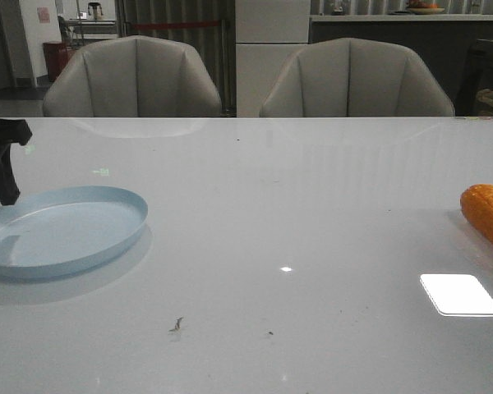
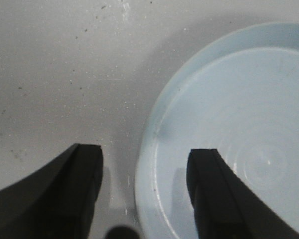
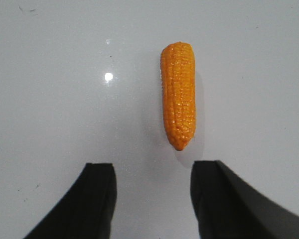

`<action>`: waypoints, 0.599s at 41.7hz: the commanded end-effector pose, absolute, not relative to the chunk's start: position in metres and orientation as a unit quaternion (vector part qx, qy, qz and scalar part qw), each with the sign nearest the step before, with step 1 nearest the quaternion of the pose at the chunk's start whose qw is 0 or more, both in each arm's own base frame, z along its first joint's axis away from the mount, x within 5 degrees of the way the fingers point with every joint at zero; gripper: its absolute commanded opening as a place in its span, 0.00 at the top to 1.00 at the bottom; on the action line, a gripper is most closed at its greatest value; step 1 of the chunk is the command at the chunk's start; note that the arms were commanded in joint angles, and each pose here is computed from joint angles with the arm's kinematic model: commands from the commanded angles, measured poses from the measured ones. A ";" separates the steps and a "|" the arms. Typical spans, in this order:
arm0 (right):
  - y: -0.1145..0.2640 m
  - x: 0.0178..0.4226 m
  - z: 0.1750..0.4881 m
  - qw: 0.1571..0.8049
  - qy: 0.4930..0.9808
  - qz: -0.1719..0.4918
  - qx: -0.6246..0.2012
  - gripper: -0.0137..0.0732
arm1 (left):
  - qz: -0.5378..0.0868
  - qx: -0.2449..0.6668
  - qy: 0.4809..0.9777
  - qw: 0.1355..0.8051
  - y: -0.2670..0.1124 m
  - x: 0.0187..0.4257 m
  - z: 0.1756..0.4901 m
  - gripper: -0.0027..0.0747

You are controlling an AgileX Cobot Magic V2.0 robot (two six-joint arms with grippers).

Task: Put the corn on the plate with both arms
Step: 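Lower the left gripper onto the rim of the light blue plate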

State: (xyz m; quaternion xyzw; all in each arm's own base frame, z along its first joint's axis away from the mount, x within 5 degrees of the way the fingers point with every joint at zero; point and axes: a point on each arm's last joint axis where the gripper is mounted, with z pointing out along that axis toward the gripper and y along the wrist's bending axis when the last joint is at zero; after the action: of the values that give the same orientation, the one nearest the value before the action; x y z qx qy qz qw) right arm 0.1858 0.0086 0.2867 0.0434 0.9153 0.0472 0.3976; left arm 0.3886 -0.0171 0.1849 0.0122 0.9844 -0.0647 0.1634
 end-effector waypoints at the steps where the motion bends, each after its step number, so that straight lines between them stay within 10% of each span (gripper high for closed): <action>1: 0.008 0.191 0.303 0.440 0.895 0.048 0.042 0.32 | -0.067 0.011 0.978 0.199 -0.017 0.395 0.202 0.39; 11: 0.008 0.191 0.303 0.440 0.895 0.048 0.042 0.32 | -0.068 0.009 0.981 0.183 -0.017 0.397 0.190 0.44; 25: 0.008 0.191 0.303 0.441 0.895 0.048 0.042 0.32 | -0.070 0.010 0.986 0.149 -0.018 0.396 0.176 0.79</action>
State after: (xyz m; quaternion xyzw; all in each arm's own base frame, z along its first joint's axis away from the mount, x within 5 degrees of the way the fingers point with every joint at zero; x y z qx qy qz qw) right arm 0.1858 0.0086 0.2867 0.0434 0.9153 0.0472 0.3976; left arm 0.3934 -0.0173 0.1564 0.0106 0.9901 -0.0651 0.1243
